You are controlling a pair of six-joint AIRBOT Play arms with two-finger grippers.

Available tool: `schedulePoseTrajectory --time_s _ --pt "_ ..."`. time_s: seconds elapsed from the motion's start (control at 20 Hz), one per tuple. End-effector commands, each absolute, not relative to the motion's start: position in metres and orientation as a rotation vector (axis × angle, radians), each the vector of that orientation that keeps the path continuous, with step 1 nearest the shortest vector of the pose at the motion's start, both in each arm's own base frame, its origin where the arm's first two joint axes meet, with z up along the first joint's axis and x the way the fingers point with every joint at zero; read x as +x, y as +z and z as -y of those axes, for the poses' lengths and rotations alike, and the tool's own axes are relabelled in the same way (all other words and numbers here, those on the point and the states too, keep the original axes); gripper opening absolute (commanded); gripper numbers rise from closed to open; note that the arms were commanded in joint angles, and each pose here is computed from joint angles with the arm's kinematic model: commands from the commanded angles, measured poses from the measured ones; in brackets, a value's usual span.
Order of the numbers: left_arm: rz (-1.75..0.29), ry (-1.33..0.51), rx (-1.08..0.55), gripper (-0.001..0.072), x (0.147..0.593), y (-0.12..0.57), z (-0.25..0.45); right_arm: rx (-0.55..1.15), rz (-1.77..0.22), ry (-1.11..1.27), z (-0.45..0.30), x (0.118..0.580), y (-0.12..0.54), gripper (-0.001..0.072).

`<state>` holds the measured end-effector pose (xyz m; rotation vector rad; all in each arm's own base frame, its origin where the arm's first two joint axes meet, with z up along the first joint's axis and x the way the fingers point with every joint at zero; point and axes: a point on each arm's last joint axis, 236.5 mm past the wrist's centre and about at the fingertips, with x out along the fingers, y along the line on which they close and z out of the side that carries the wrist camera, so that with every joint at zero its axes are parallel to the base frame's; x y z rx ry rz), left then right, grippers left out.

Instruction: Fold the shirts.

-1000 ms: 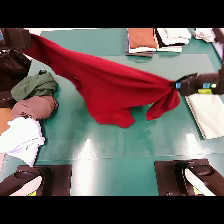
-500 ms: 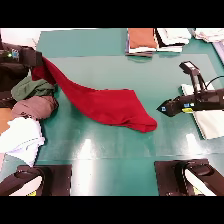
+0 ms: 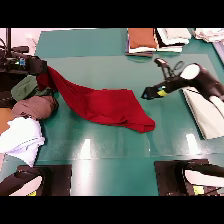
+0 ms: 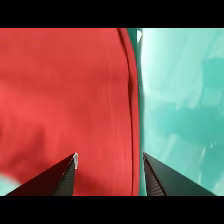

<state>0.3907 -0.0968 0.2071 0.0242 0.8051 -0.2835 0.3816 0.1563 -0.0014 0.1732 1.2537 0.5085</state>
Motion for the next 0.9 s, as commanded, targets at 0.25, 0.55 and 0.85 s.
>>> schedulePoseTrajectory --time_s 0.25,0.55,0.85 --pt "-0.810 -0.283 0.024 0.0026 0.390 0.205 0.097 0.156 -1.350 0.594 -0.207 0.447 -0.070 0.0484" --pt "-0.798 -0.286 0.020 0.0026 0.392 0.208 0.098 0.077 -1.333 0.691 -0.237 0.454 -0.058 0.0020" --pt "-0.401 -0.203 0.075 0.0025 0.364 0.363 0.068 -0.009 -0.861 0.662 -0.207 0.491 0.160 0.0020"
